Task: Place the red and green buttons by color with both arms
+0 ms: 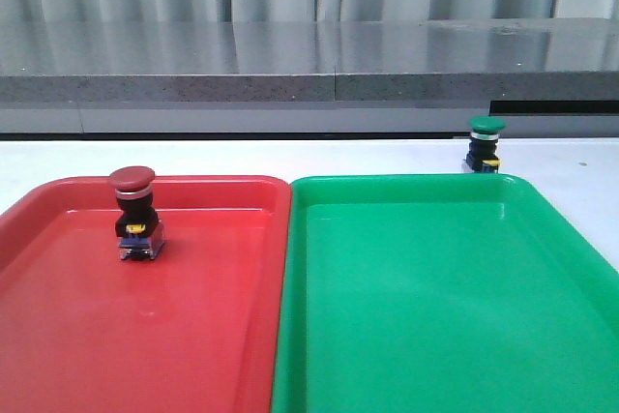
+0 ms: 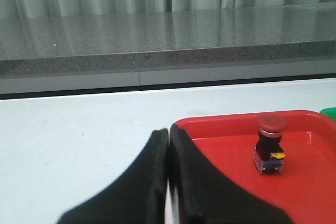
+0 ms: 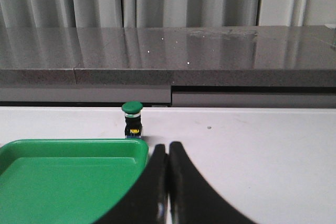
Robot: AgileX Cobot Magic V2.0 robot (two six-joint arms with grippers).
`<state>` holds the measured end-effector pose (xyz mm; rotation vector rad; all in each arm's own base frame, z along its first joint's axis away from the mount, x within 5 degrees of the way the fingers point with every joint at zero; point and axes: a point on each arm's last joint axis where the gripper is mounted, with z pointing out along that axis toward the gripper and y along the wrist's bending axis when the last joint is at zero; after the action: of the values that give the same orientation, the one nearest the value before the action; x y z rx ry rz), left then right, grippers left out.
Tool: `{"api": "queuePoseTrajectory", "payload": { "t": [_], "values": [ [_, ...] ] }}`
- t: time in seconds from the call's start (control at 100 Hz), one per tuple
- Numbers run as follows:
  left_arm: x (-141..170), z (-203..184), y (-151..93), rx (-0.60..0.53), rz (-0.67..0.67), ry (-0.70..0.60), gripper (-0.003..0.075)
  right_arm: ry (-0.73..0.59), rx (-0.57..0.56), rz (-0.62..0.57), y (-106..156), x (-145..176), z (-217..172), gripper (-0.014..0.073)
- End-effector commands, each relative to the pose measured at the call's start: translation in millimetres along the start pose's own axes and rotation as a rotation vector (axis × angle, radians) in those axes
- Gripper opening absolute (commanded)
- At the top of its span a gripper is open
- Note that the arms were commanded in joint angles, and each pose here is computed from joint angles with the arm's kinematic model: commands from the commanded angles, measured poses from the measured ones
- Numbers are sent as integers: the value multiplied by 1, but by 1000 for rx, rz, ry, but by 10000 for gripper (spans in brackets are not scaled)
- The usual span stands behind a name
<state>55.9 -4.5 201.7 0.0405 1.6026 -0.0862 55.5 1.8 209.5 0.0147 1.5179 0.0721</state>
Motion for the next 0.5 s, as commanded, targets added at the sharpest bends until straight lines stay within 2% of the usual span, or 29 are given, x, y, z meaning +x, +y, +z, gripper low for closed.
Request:
{"api": "queuePoseTrajectory", "payload": {
  "t": [0.0,0.19,0.36,0.49],
  "values": [
    [-2,-2,0,1,-12,-100,-19,-103,0,-10,2,-35,-3,-60],
    [-2,-2,0,1,-12,-100,-19,121,28,20,3,-82,8,-60],
    [-2,-2,0,1,-12,-100,-19,221,40,20,5,-127,36,-60],
    [-2,-2,0,1,-12,-100,-19,274,41,30,6,-141,60,-60]
  ]
}}
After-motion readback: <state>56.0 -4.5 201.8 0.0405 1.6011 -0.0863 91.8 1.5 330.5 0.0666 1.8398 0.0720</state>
